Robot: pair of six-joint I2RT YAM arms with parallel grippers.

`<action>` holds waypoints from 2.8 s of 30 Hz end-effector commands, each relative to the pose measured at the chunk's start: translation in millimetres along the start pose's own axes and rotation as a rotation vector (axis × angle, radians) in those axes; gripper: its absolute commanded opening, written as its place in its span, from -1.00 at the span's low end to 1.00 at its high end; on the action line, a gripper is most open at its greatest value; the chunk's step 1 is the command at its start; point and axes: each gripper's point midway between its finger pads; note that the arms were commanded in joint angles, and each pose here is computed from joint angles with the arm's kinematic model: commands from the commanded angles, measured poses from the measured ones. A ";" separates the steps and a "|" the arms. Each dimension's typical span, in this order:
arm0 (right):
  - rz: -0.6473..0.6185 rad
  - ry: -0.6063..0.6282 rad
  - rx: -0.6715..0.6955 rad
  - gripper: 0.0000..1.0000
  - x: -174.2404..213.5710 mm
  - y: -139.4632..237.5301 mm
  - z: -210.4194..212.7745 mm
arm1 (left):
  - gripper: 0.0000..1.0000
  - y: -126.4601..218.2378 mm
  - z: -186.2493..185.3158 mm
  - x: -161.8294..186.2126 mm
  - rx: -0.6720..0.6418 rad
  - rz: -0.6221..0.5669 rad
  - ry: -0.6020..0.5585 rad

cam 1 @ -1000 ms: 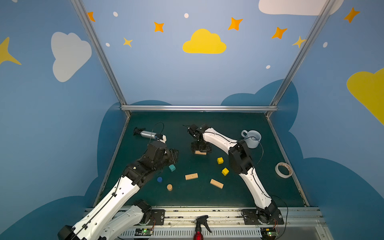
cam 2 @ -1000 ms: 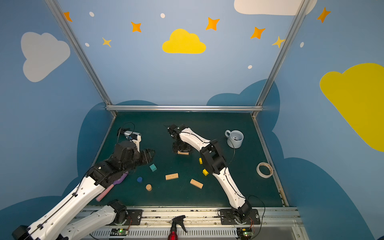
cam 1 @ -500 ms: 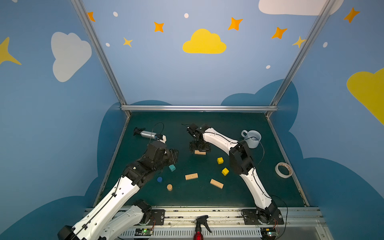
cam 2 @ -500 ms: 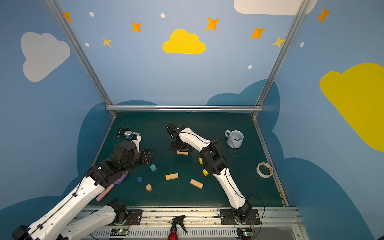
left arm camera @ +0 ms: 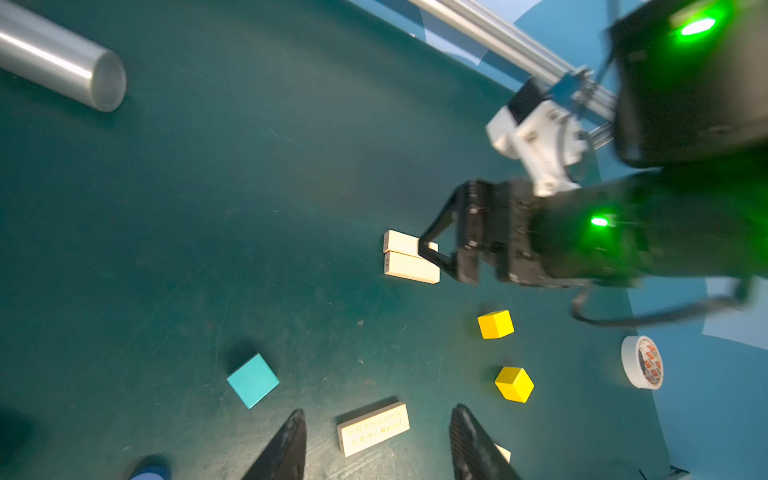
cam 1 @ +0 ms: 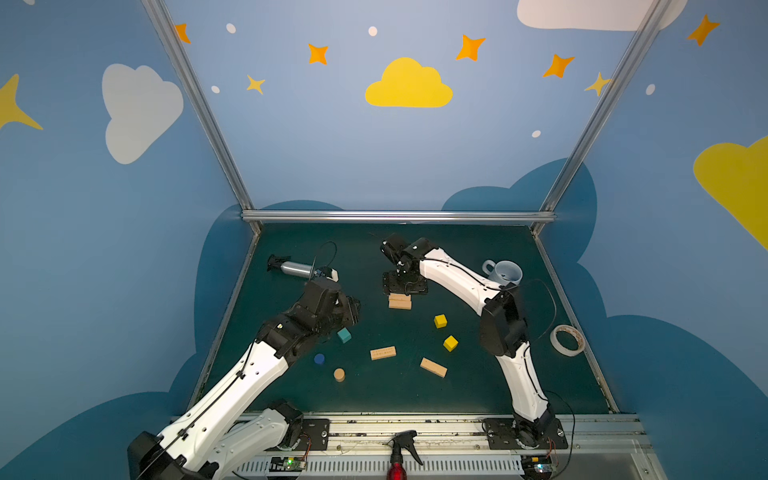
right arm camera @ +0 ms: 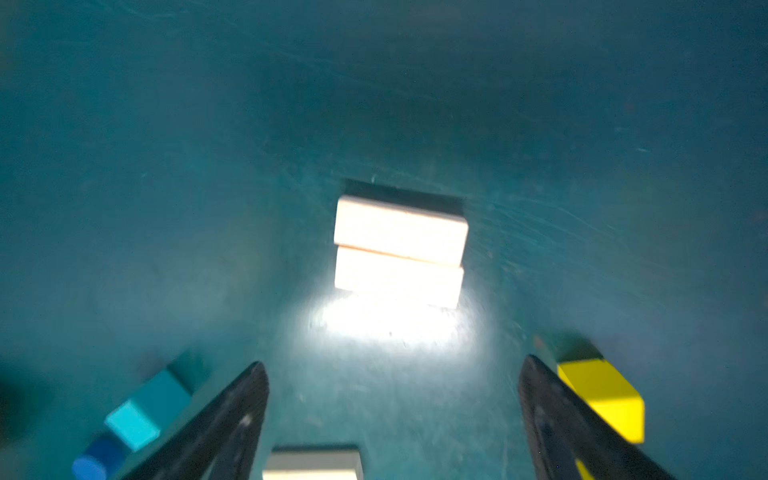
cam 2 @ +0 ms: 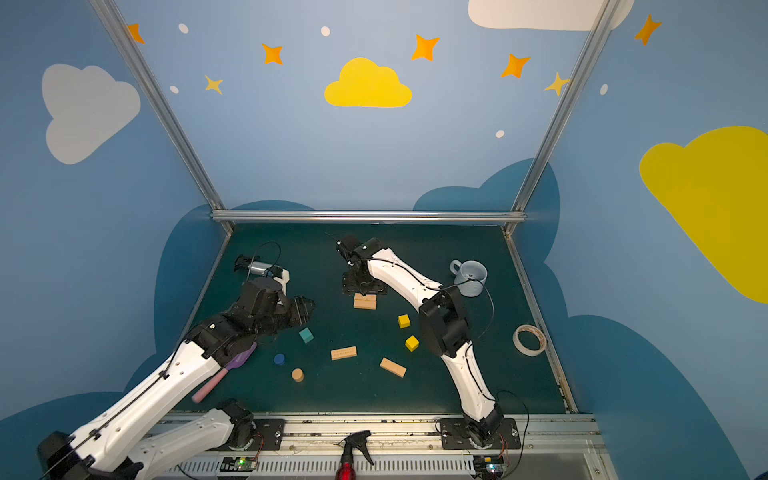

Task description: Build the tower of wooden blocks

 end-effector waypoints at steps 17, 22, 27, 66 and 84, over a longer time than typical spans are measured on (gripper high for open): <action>-0.014 -0.012 -0.352 -1.00 27.0 9.0 -20.3 | -0.91 -177.2 -54.9 -59.4 0.073 0.343 -0.073; 0.014 -0.036 -0.467 -1.00 35.0 -12.4 -2.0 | -0.91 -223.6 -66.4 -71.7 0.120 0.397 -0.071; 0.067 -0.053 -0.472 -1.00 47.4 -38.6 4.6 | -0.91 -264.5 -66.5 -65.0 0.122 0.497 -0.099; 0.097 -0.112 -0.289 -1.00 43.6 -102.8 -21.7 | -0.91 -293.9 -35.0 27.0 0.045 0.684 -0.040; 0.087 -0.100 -0.279 -1.00 35.1 -99.7 -26.0 | -0.91 -287.9 -35.6 32.2 0.042 0.688 -0.018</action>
Point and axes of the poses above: each gripper's point midway between its finger pads, its own y axis back along the fingers, its own z axis along the line the jaws close on, x = y × z
